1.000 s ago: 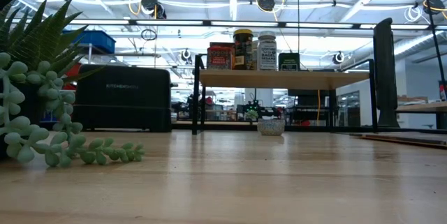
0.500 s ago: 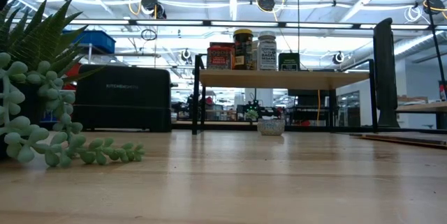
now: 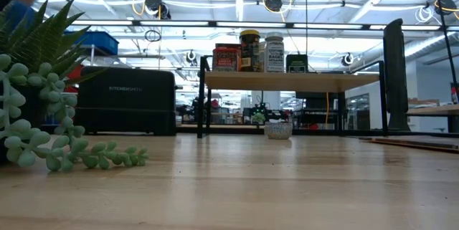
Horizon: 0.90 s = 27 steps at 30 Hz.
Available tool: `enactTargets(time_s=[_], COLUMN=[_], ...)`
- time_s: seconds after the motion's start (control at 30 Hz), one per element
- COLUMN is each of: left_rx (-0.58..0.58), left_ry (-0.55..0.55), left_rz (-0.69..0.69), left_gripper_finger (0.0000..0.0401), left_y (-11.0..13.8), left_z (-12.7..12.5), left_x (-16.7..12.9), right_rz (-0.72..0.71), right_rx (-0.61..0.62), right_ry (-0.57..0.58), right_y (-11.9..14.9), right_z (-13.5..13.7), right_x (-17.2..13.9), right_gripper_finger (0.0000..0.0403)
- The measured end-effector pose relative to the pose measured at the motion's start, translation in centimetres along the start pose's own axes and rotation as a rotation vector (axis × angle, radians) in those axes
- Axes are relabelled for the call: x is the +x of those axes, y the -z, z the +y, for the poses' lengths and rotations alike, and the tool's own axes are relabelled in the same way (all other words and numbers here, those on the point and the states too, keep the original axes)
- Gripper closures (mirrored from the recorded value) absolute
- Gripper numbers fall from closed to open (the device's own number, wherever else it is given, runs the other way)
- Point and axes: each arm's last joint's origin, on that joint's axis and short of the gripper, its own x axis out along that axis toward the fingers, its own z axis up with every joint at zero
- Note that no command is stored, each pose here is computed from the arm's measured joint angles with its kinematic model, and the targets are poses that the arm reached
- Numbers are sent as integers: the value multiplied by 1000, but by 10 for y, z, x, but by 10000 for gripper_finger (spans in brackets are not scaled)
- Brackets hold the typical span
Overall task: Shelf spices
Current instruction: Move the green seasoning bottle to the center of the table
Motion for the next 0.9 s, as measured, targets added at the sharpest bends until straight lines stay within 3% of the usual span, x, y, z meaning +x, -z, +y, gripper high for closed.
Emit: enactTargets(time_s=[0.17,0.43,0.77,0.9], left_rx=[-7,-17,-20,-20], left_ry=[24,33,20,21], left_rz=[51,81,21,24], left_gripper_finger=[134,134,134,134], left_y=[1,2,-2,-2], left_z=[-12,-23,-23,-25], left_x=[36,82,99,102], right_rz=[80,281,341,400], right_rx=[49,134,157,179], right_ry=[7,-3,45,121], right_y=[8,18,23,29], right_z=[2,10,8,2], right_x=[4,34,41,38], right_gripper_finger=[202,202,202,202])
